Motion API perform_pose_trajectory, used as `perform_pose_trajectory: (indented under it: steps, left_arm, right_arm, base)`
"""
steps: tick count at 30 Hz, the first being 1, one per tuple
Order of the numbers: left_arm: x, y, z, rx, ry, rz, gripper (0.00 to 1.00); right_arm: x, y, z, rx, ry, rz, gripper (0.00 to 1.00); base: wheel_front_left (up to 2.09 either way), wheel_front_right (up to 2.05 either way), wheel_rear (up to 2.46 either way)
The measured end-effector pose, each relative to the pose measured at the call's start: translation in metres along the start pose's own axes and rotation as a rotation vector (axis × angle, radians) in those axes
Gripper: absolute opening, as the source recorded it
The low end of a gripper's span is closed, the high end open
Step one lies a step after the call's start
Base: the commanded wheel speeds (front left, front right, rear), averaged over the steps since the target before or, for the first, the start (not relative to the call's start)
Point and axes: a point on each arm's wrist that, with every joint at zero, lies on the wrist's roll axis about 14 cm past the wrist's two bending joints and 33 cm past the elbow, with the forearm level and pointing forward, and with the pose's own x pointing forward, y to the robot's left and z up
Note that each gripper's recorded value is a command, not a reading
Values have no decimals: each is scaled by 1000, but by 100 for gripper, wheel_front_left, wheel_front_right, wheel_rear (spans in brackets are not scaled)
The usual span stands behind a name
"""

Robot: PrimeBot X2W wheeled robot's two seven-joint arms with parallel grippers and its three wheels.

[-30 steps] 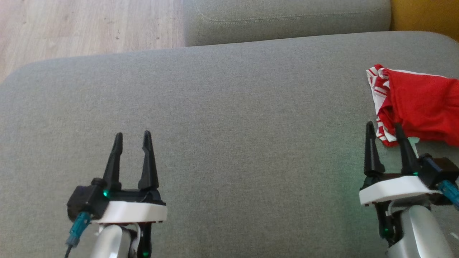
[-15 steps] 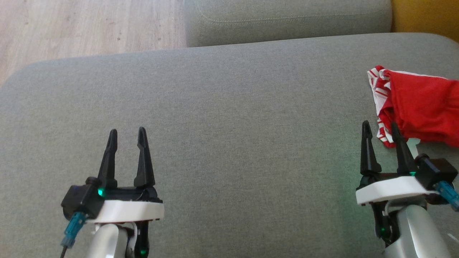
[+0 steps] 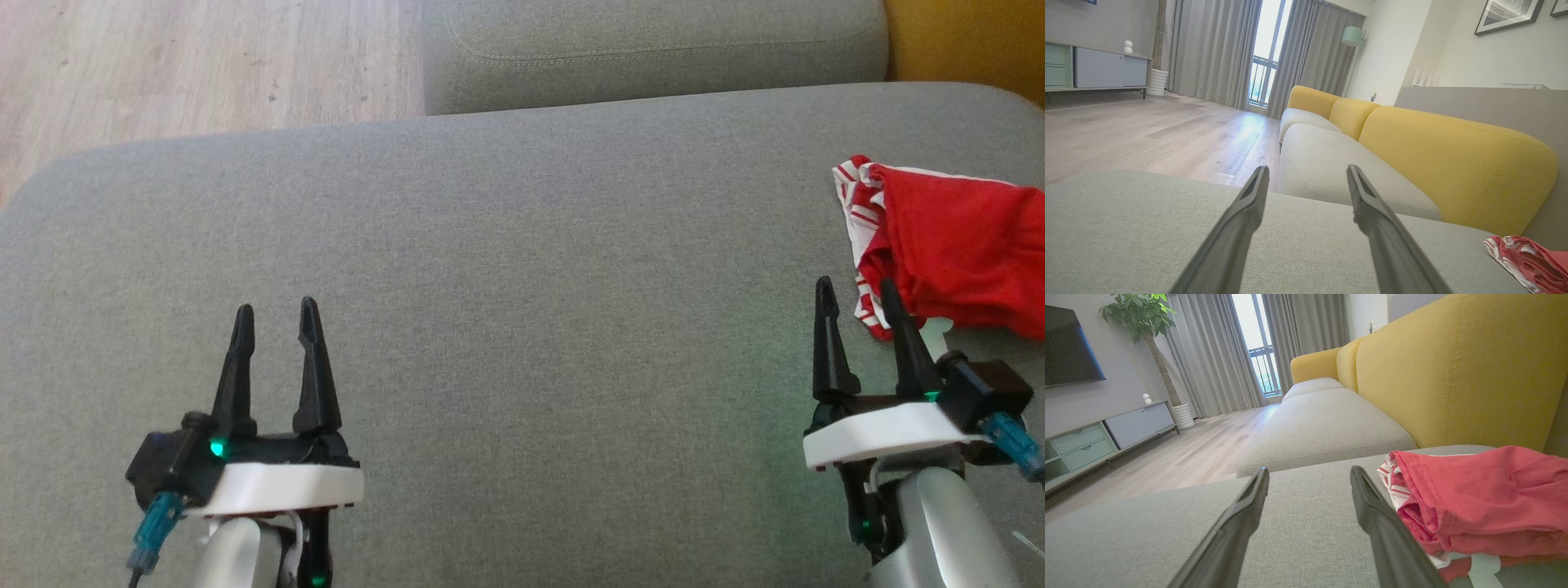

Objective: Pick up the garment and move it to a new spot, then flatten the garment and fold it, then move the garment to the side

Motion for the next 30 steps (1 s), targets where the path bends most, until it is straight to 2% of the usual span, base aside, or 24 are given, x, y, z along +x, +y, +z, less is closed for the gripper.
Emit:
perform_pose_trajectory:
  steps: [5,6,13,30]
  left_arm:
    - [0,1,1,0,-3,3,100]
    - [0,1,1,-8,-3,5,0]
    - [-28,18,-47,-20,156,69,0]
    - [-30,26,-49,-188,178,124,0]
  right_arm:
    - [0,3,0,1,1,8,100]
    - [0,3,0,2,2,8,0]
    - [-30,-8,-52,30,168,-37,0]
    - [-30,-16,-48,212,158,-99,0]
  base:
    - [0,0,0]
    - [0,0,0]
    - [0,0,0]
    - [0,0,0]
